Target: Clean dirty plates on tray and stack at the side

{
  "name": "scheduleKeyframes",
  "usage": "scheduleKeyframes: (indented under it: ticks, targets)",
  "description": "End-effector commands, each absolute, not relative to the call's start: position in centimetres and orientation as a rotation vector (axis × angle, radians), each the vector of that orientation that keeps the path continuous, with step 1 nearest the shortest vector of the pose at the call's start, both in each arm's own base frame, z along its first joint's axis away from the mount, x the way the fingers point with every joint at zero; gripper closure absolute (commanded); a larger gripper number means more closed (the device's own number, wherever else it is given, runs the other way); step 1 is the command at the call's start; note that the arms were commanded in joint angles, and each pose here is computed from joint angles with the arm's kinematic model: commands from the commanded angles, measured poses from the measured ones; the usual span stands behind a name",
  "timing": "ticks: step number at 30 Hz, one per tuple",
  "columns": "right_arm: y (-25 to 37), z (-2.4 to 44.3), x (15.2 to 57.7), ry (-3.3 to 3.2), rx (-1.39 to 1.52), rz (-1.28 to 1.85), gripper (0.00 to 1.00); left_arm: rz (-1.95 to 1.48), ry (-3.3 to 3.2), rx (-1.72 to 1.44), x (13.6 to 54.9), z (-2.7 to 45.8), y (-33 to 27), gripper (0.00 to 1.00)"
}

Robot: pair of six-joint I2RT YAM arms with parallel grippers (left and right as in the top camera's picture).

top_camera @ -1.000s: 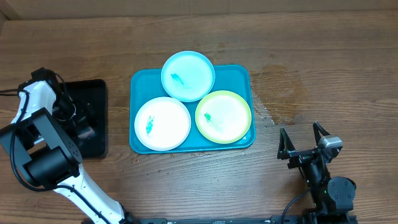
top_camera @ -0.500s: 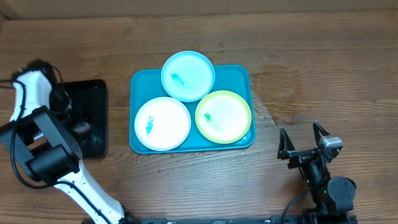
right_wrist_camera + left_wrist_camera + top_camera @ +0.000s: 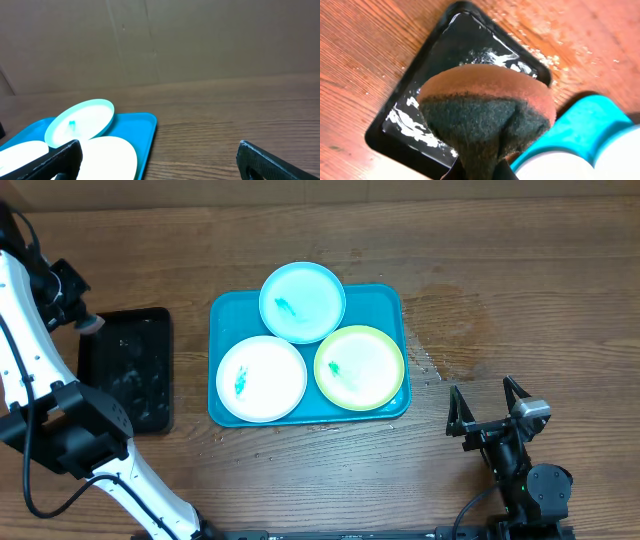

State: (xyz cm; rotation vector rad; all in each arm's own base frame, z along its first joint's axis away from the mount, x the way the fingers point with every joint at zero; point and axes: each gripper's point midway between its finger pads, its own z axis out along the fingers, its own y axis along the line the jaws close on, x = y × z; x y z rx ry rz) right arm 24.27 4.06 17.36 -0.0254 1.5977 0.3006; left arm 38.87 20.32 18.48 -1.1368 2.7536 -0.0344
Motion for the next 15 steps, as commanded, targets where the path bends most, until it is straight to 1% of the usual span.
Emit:
scheduleKeyframes:
  ticks: [1, 4, 6, 7, 9, 12, 13, 15]
  targets:
    - [3.8, 17.2, 24.3, 1.593, -0.016, 0.292, 0.00, -0.033, 2.910, -1.226, 36.9, 12.2, 19.0, 0.96]
    - [3.8, 17.2, 24.3, 1.593, -0.016, 0.292, 0.00, -0.048, 3.016, -1.231, 34.9, 8.8, 17.9, 0.96]
    - [3.8, 17.2, 24.3, 1.593, -0.016, 0.292, 0.00, -0.056, 3.043, -1.225, 34.2, 8.7, 18.0, 0.96]
    - [3.8, 17.2, 24.3, 1.593, -0.016, 0.292, 0.00, -0.062, 3.033, -1.245, 34.1, 9.4, 18.3, 0.96]
    - [3.8, 17.2, 24.3, 1.593, -0.016, 0.292, 0.00, -0.119, 2.984, -1.277, 34.3, 11.7, 18.9, 0.96]
    - [3.8, 17.2, 24.3, 1.592, -0.016, 0.292, 0.00, -0.232, 2.865, -1.270, 35.3, 16.8, 19.4, 0.96]
    - [3.8, 17.2, 24.3, 1.593, -0.016, 0.292, 0.00, -0.280, 2.783, -1.189, 36.3, 19.7, 19.7, 0.96]
    - [3.8, 17.2, 24.3, 1.593, -0.016, 0.292, 0.00, -0.372, 2.697, -1.028, 37.4, 23.4, 18.7, 0.96]
